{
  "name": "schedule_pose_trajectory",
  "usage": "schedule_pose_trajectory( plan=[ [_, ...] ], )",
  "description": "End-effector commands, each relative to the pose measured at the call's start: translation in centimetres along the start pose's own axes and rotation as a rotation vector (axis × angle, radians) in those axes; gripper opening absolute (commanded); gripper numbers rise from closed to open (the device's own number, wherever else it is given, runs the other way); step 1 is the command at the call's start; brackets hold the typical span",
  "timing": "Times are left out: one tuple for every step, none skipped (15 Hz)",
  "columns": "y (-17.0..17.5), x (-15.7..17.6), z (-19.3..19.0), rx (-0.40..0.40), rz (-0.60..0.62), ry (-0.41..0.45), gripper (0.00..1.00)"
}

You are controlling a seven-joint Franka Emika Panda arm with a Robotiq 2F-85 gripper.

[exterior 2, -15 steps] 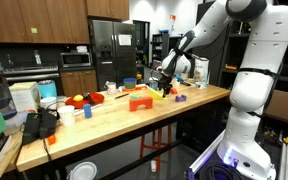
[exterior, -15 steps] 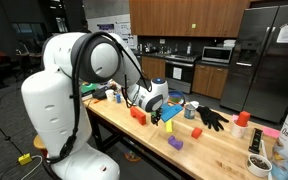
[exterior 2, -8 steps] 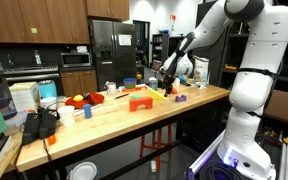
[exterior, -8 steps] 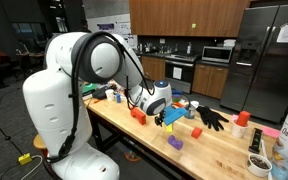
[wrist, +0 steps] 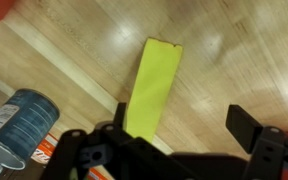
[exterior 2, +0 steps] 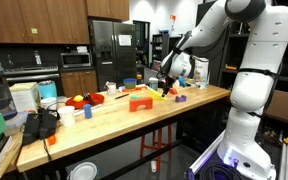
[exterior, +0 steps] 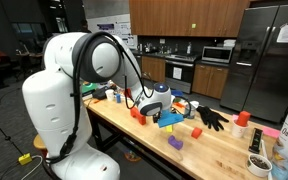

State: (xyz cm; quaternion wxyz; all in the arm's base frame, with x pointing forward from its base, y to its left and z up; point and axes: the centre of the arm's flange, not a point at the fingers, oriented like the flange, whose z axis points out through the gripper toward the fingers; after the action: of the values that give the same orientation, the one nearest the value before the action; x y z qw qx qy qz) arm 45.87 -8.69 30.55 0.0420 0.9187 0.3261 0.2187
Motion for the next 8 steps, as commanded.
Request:
schedule_pose_trajectory(
  plan=[
    [-0.22,0.14,0.84,0.000,0.067,0.035,1.00],
    [-0.22,0.21,0.87,-0.008,0.084,0.028,1.00],
    [-0.22,0.24,0.91,-0.011,0.093,0.031,1.00],
    [-0.21,0.25,0.92,-0.012,0.097,0.034,1.00],
    [-0.23,0.30,0.89,-0.011,0.100,0.038,1.00],
    [-0.20,0.34,0.89,-0.015,0.102,0.035,1.00],
    [-0.15,0.36,0.93,-0.019,0.106,0.034,1.00],
    [-0.12,0.37,1.00,-0.022,0.108,0.035,1.00]
  ],
)
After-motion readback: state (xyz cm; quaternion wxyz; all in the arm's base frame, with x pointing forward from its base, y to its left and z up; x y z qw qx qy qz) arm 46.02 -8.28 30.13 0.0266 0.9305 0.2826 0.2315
